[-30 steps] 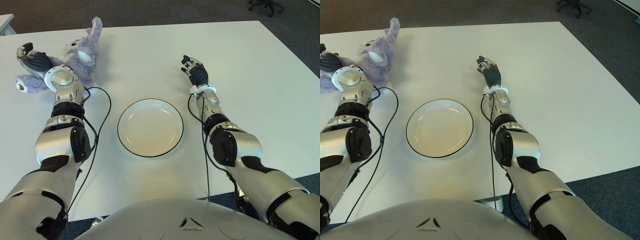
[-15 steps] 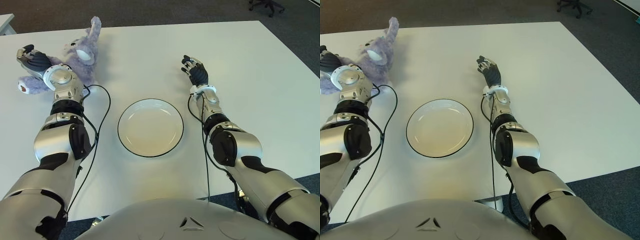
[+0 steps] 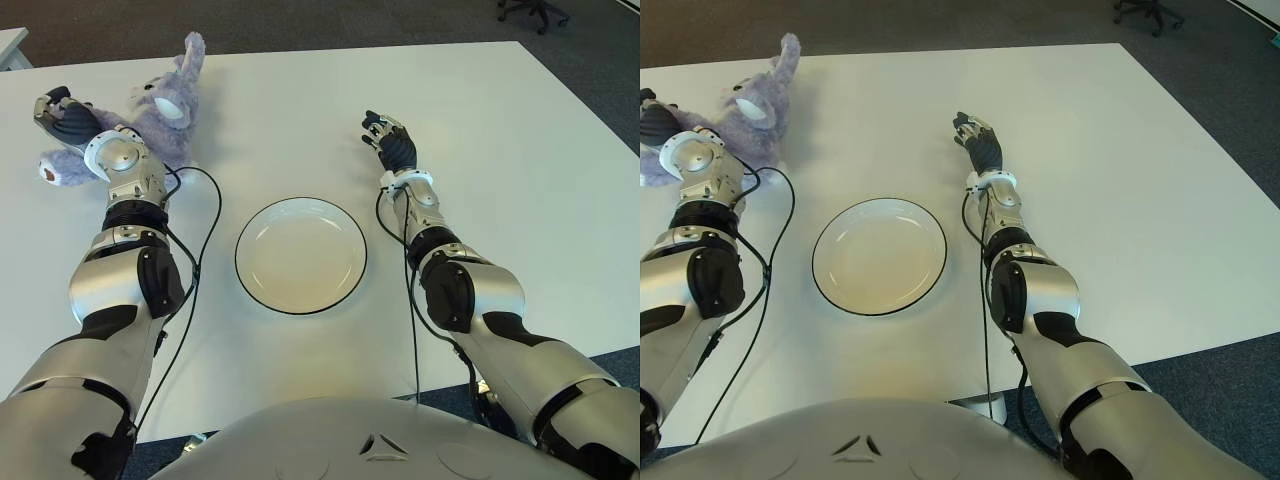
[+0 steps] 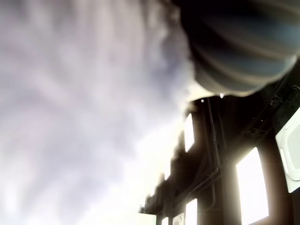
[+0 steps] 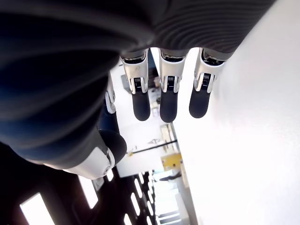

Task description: Put the doll into the plate.

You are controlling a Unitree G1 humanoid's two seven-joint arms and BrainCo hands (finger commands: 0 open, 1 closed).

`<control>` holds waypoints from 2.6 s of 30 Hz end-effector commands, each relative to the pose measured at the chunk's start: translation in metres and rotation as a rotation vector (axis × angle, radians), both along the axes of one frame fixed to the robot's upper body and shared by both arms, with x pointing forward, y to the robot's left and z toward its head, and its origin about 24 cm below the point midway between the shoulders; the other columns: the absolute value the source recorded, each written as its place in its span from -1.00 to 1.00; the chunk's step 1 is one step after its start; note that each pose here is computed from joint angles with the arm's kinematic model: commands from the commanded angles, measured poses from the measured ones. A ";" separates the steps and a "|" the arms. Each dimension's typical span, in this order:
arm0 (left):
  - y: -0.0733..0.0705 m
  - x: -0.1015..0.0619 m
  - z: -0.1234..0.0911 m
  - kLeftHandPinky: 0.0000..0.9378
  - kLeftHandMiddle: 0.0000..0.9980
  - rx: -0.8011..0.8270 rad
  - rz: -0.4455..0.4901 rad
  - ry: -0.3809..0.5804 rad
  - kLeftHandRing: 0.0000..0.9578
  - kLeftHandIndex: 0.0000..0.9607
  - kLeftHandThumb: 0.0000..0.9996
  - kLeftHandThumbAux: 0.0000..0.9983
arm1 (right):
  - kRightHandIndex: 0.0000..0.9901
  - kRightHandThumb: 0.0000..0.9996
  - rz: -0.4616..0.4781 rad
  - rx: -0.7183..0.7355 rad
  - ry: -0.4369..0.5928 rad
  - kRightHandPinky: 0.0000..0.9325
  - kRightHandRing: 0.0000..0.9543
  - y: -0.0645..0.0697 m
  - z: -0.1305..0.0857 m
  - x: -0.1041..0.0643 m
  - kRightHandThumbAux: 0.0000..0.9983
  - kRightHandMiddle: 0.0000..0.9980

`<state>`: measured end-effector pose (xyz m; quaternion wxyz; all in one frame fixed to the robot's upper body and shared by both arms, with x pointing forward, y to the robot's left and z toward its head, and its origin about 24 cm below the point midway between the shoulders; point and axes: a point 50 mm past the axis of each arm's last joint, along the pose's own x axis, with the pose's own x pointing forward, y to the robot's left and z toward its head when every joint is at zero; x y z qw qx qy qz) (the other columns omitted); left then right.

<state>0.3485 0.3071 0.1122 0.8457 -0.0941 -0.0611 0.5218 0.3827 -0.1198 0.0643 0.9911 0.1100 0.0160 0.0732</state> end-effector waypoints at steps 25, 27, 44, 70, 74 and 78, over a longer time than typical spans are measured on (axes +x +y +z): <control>-0.010 0.006 -0.002 0.80 0.67 -0.001 -0.083 -0.005 0.75 -0.08 0.41 0.41 | -0.19 0.39 -0.032 0.005 0.104 -0.69 -0.74 0.003 -0.019 -0.007 0.46 -0.69; -0.011 0.006 -0.002 0.81 0.67 0.010 -0.089 0.003 0.76 -0.08 0.42 0.41 | -0.19 0.39 -0.035 0.003 0.104 -0.69 -0.74 0.003 -0.019 -0.007 0.46 -0.69; -0.017 0.012 0.004 0.78 0.68 0.055 -0.179 -0.008 0.78 -0.08 0.40 0.42 | -0.19 0.39 -0.037 -0.016 0.089 -0.67 -0.73 0.005 -0.017 -0.007 0.45 -0.68; -0.030 0.025 0.019 0.82 0.71 0.151 -0.276 0.042 0.81 -0.08 0.40 0.42 | -0.19 0.39 -0.045 -0.005 0.096 -0.69 -0.73 0.007 -0.018 -0.007 0.46 -0.68; -0.031 0.027 0.021 0.80 0.70 0.157 -0.294 0.040 0.80 -0.09 0.40 0.43 | -0.19 0.39 -0.031 -0.005 0.086 -0.69 -0.73 0.006 -0.019 -0.008 0.46 -0.69; -0.031 0.027 0.022 0.78 0.69 0.159 -0.306 0.039 0.79 -0.09 0.40 0.43 | -0.19 0.39 -0.028 -0.008 0.088 -0.67 -0.73 0.006 -0.019 -0.008 0.46 -0.69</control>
